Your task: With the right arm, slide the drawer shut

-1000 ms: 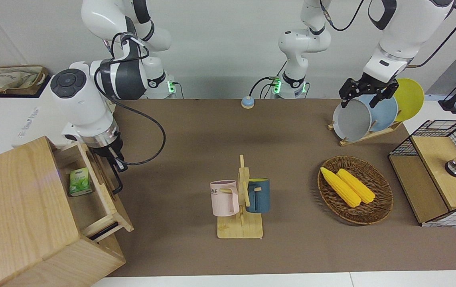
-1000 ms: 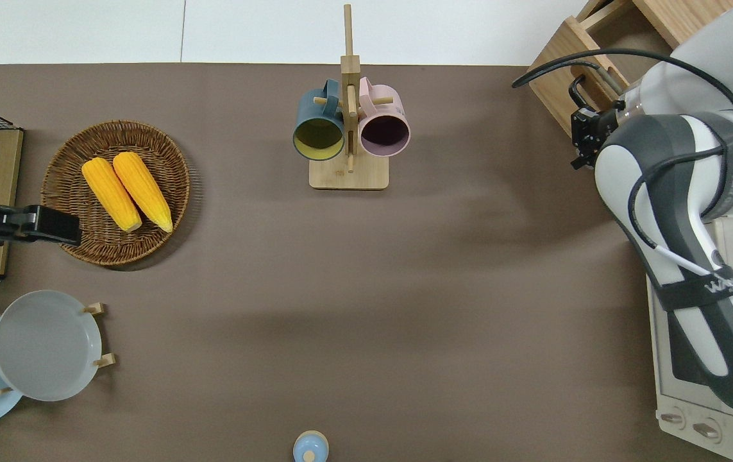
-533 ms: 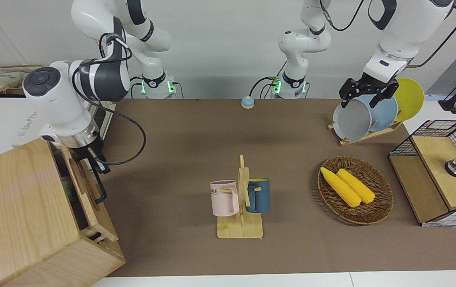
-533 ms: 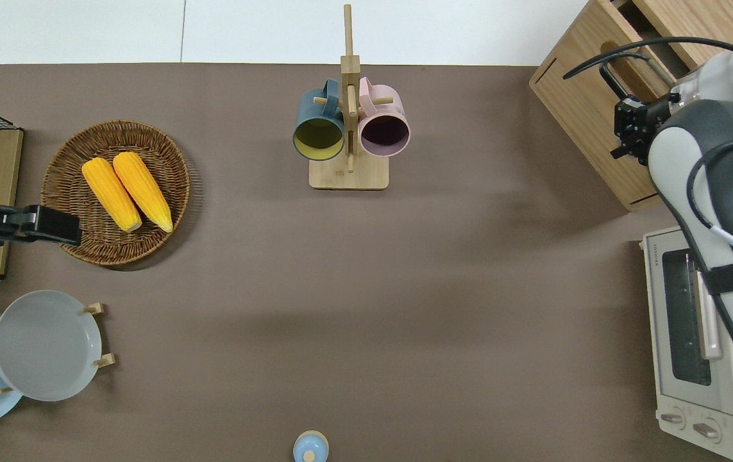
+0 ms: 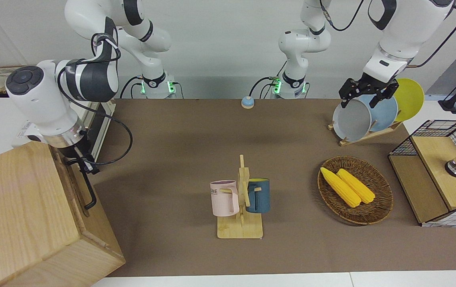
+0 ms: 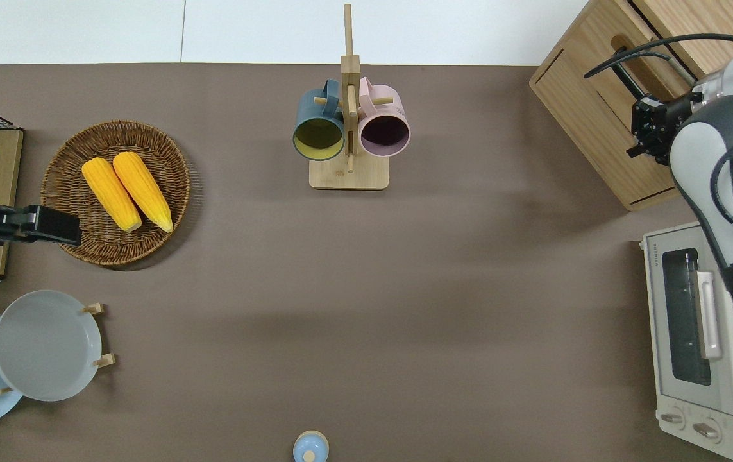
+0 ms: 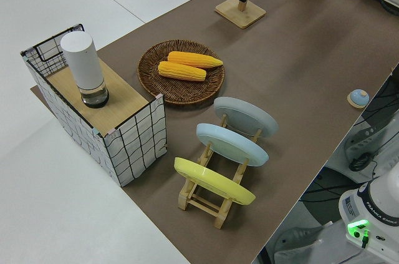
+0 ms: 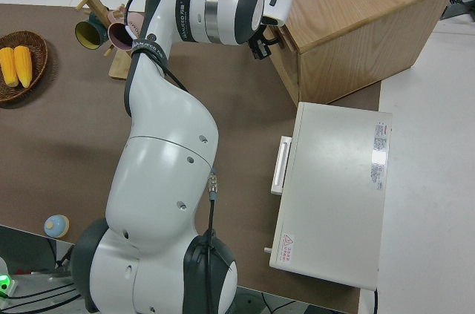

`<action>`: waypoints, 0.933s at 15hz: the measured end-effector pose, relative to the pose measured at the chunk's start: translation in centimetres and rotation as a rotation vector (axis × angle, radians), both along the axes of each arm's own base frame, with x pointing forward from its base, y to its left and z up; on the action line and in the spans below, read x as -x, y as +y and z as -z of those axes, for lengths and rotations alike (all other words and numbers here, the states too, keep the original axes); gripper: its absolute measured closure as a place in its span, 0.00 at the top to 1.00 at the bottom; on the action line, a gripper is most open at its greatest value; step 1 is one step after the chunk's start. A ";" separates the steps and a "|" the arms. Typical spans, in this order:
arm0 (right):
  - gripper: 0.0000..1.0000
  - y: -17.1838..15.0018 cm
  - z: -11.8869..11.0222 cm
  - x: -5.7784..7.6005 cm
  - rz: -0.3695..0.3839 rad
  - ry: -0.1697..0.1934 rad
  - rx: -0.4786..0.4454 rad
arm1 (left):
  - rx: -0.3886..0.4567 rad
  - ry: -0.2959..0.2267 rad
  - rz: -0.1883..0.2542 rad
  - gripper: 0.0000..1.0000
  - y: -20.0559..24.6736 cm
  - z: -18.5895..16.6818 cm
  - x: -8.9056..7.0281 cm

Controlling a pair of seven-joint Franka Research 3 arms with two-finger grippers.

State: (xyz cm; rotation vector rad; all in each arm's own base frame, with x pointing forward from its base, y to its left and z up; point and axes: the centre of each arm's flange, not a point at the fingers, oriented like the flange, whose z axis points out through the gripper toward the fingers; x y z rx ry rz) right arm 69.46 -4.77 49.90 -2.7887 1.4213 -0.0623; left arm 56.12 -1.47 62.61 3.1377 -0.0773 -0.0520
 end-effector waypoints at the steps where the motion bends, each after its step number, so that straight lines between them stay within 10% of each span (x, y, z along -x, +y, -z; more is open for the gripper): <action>1: 0.01 0.1 0.0 0.0 -0.001 0.000 0.000 | 0.000 0.000 0.000 1.00 0.0 0.0 0.0; 14: 0.01 15.5 -2.9 1.5 -0.260 -0.012 -0.005 | 0.000 0.000 0.000 1.00 0.0 0.0 0.0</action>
